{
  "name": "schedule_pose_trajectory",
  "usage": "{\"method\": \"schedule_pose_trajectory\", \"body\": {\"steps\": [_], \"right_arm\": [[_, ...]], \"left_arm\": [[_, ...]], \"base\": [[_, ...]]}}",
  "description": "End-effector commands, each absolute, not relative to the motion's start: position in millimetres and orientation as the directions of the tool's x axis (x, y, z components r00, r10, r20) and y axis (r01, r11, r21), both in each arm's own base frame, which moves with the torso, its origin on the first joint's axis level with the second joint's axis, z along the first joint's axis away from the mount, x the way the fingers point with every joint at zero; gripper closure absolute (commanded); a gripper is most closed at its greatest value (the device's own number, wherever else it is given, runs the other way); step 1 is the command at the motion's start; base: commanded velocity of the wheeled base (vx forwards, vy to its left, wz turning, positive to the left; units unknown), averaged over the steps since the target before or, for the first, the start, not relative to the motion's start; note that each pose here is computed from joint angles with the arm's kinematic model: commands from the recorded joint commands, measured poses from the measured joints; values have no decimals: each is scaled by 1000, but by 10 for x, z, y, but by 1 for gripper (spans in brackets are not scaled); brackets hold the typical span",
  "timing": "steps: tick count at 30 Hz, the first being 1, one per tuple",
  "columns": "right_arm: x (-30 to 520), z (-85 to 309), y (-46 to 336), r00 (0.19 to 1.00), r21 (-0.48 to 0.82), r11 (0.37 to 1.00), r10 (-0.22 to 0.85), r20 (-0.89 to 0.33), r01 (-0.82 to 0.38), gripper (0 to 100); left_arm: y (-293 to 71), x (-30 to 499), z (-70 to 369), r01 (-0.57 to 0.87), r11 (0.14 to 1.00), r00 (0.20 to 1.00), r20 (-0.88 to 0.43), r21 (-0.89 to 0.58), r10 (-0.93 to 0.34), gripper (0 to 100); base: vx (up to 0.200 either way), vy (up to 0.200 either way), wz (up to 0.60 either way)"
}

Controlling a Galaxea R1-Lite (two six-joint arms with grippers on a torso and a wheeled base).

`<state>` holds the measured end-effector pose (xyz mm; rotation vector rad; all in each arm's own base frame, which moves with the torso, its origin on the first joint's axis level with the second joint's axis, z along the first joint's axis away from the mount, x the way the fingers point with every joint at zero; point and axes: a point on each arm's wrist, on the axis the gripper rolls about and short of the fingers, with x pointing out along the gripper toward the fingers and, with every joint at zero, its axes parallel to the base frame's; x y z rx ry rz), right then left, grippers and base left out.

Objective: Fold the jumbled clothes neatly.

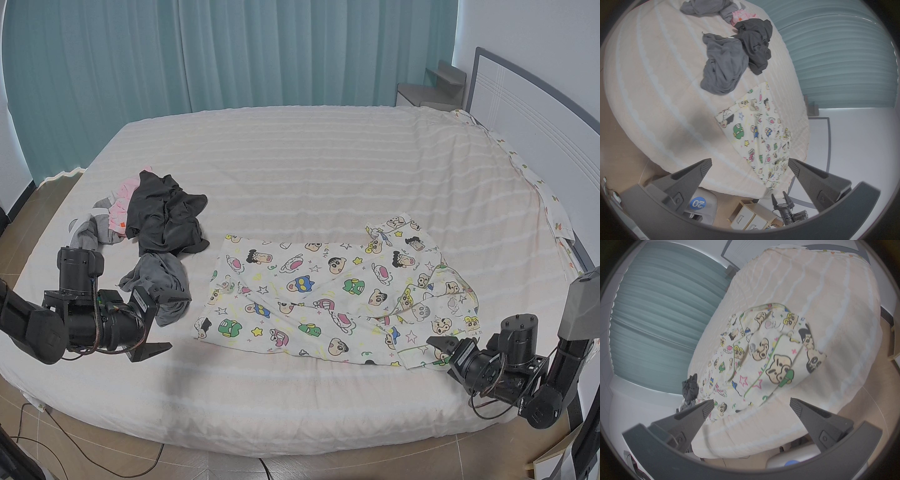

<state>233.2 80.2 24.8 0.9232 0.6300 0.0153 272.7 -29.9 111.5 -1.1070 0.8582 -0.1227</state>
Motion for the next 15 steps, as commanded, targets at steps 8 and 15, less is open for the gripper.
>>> {"method": "schedule_pose_trajectory", "body": {"steps": [8, 15], "right_arm": [[2134, 38, 974, 765, 715, 618, 270, -584, 327, 0], [2164, -143, 1017, 757, 715, 601, 262, -598, 357, 0]], "left_arm": [[-369, 2510, 1175, -285, 480, 676, -529, -830, -513, 0], [-421, 2455, 1146, -289, 495, 666, -543, -820, -511, 0]], "base": [[50, 0, 0], [0, 0, 0]]}}
